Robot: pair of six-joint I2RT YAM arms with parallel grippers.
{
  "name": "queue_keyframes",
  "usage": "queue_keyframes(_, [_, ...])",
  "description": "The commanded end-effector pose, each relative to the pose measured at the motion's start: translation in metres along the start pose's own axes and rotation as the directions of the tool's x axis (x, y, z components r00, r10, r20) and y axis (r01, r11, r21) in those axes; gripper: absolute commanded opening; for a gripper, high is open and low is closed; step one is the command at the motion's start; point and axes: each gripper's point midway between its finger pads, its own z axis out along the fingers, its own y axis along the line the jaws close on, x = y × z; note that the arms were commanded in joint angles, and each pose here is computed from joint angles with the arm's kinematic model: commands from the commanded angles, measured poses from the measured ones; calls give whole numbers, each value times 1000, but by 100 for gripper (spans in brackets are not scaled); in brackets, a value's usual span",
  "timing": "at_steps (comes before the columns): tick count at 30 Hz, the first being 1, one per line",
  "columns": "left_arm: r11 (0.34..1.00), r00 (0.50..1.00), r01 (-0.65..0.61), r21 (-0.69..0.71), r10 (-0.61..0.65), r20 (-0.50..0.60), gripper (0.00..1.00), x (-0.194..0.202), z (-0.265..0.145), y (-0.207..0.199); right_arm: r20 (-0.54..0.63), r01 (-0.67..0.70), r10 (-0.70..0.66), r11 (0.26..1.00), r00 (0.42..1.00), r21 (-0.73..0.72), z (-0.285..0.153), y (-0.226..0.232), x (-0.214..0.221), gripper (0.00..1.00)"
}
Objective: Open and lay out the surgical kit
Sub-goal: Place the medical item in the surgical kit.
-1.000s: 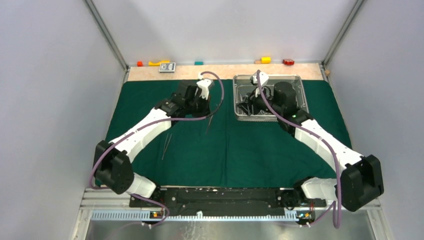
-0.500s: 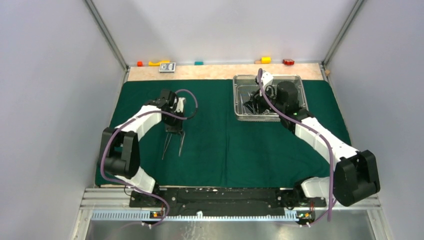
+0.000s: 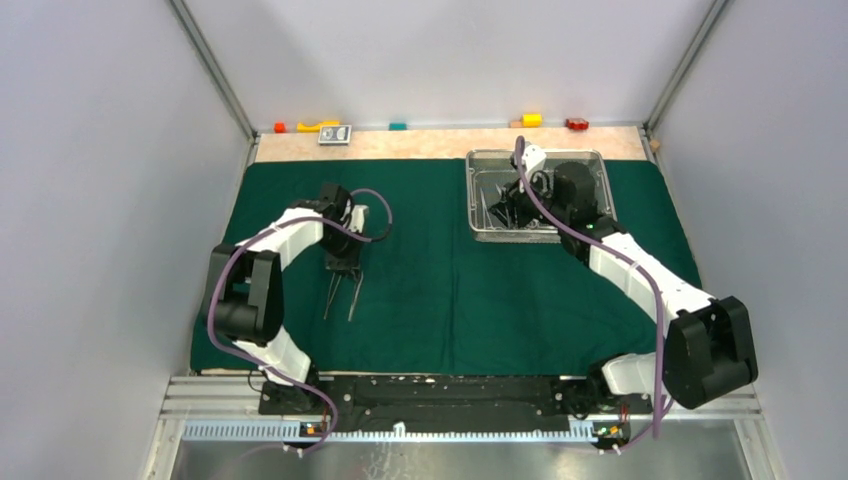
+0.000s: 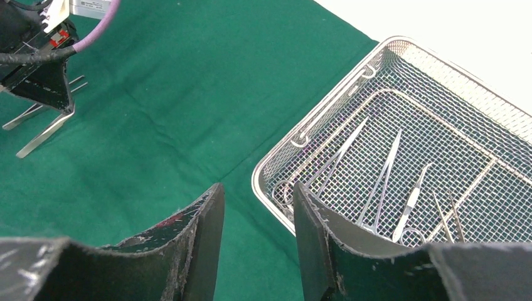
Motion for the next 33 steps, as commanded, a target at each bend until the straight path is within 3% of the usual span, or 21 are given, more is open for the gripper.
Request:
queue_keyframes(1, [1000,1000,-10,-21,10,3,0,-7,-3,7,8,13,-13,1000,1000,-21,3,-1,-2,43])
queue_keyframes(26, [996,997,78,-49,-78,-7,0,-15,5,31,-23,-7,6,999,1000,-37,7,-1,6,42])
queue_keyframes(33, [995,995,95,-28,-95,-4,6,-17,6,31,-25,-9,8,999,1000,-38,7,-1,7,42])
